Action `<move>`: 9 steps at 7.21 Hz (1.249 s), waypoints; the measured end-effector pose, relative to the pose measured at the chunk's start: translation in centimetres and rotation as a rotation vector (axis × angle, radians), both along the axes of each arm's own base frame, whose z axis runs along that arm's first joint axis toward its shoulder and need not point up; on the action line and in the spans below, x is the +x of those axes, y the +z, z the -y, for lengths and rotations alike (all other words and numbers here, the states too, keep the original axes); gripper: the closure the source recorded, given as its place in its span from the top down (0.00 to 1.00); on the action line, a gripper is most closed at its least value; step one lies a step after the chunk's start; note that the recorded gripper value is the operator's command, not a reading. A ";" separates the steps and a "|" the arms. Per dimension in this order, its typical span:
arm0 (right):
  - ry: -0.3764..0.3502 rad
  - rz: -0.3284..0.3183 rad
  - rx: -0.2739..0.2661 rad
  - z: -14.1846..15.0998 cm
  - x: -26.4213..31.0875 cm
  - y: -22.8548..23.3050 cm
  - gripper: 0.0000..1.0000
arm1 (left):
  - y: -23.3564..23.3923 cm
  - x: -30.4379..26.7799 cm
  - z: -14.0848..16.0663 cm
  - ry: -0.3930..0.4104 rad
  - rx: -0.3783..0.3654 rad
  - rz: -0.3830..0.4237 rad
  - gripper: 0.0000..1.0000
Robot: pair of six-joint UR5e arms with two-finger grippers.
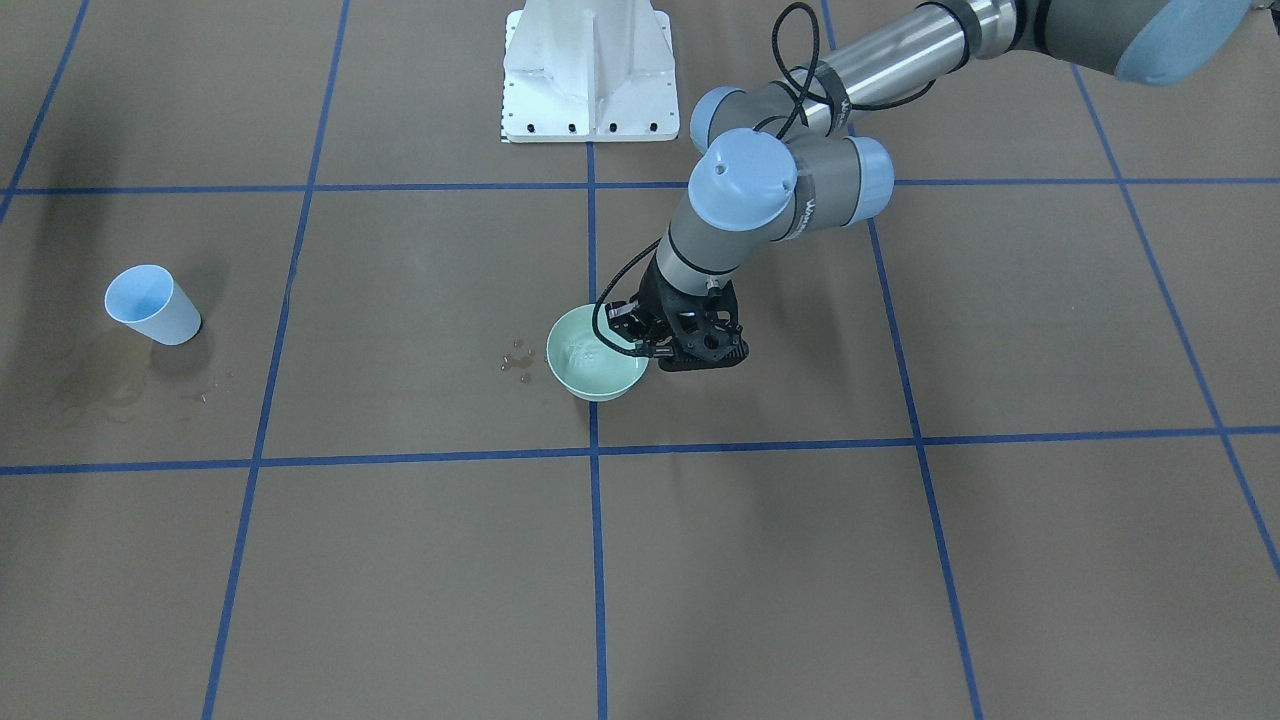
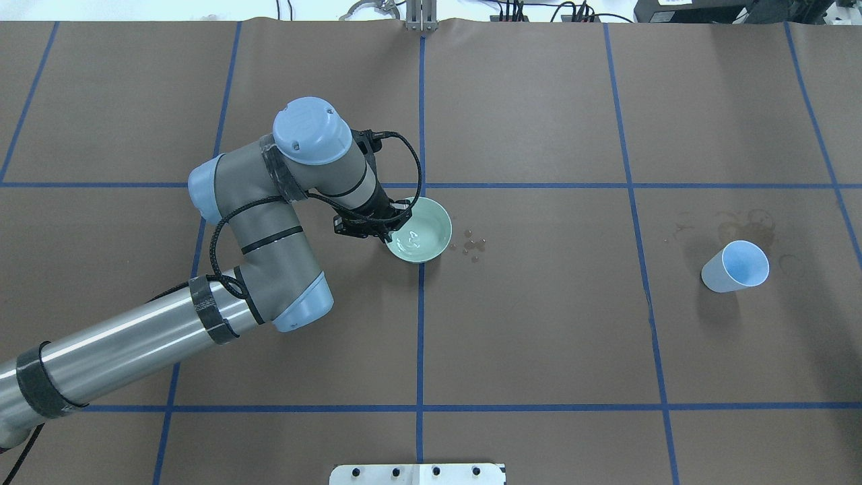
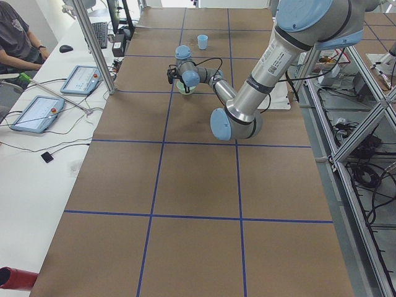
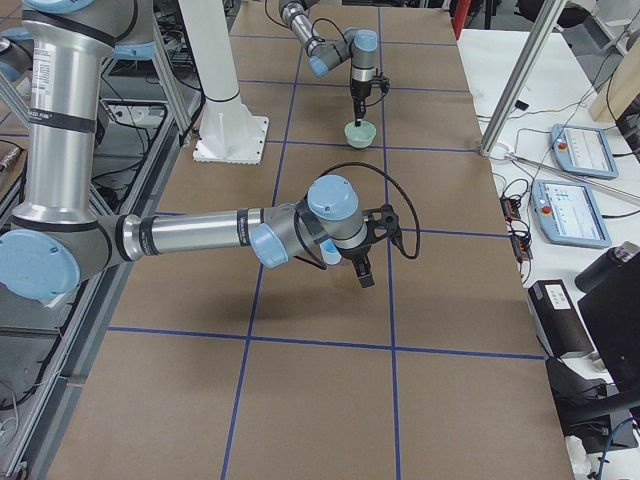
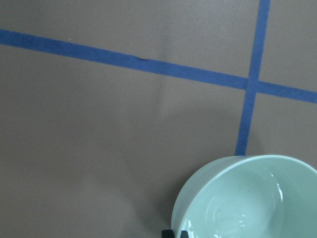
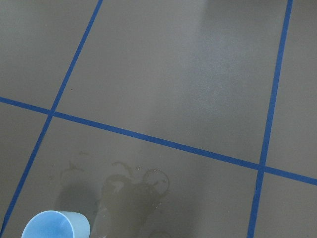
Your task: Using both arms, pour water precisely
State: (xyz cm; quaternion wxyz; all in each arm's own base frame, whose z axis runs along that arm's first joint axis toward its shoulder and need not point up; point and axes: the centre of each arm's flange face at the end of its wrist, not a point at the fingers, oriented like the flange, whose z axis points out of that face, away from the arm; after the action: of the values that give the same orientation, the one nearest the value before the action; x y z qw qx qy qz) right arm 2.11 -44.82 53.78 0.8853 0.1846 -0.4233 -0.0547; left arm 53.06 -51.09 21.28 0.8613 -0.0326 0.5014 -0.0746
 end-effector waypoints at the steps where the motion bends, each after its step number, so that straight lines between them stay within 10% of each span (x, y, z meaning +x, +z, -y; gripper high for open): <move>1: 0.002 0.006 -0.019 0.5 0.2 -0.3 1.00 | 1.5 -4.4 0.7 -0.001 -0.022 -0.026 0.00; 9: 0.008 0.029 -0.085 1.9 0.9 -1.4 1.00 | 35.2 -34.7 0.4 0.229 0.208 0.129 0.00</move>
State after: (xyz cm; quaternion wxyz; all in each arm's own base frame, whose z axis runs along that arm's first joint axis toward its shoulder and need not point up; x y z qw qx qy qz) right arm 2.99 -46.72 52.38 0.8864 0.1495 -0.4371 -0.0305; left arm 18.38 -51.49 56.45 0.8934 0.0046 0.4431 0.0745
